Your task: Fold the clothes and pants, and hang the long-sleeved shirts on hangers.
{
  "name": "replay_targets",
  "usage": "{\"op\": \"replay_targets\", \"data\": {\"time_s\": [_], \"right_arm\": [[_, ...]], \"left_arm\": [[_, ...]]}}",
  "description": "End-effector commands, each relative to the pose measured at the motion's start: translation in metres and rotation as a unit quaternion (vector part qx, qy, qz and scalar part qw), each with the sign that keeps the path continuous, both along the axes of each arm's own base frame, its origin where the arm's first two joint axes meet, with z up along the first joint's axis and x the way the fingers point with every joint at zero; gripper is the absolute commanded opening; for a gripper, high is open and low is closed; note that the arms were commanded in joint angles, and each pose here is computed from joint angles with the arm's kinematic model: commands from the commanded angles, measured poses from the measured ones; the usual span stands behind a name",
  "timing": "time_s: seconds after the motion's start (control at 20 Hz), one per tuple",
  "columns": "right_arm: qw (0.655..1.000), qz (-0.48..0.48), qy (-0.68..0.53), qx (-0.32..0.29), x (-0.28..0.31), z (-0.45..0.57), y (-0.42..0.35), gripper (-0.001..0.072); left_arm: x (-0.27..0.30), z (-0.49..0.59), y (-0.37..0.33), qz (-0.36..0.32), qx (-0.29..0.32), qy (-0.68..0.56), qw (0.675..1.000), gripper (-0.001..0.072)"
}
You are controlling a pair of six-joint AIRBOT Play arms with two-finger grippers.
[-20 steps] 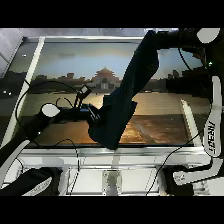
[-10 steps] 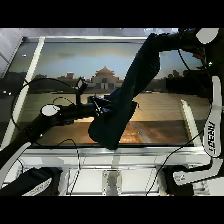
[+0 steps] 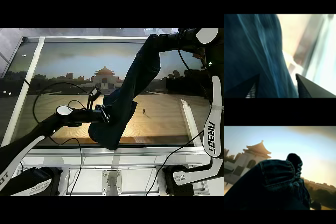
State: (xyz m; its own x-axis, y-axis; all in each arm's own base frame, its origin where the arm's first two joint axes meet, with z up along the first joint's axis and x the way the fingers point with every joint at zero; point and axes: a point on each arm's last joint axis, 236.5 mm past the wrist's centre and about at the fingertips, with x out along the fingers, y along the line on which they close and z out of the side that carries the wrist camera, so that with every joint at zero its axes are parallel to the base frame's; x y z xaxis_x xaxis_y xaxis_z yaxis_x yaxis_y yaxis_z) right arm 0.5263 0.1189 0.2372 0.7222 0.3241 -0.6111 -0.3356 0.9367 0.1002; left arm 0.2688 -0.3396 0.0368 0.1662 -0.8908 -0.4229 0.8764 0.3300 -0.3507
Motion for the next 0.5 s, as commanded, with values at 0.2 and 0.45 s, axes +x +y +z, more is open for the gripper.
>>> {"op": "replay_targets", "data": {"time_s": [0.2, 0.45], "right_arm": [[0.999, -0.047, 0.004, -0.018, 0.006, -0.004, -0.039, 0.0013], [0.997, -0.048, 0.044, -0.040, -0.006, -0.019, -0.049, 0.0013]], "left_arm": [[-0.093, -0.090, 0.069, -0.148, 0.230, 0.141, 0.951, 0.0022], [-0.087, -0.118, 0.125, -0.128, 0.346, 0.150, 0.917, 0.0016]]}}
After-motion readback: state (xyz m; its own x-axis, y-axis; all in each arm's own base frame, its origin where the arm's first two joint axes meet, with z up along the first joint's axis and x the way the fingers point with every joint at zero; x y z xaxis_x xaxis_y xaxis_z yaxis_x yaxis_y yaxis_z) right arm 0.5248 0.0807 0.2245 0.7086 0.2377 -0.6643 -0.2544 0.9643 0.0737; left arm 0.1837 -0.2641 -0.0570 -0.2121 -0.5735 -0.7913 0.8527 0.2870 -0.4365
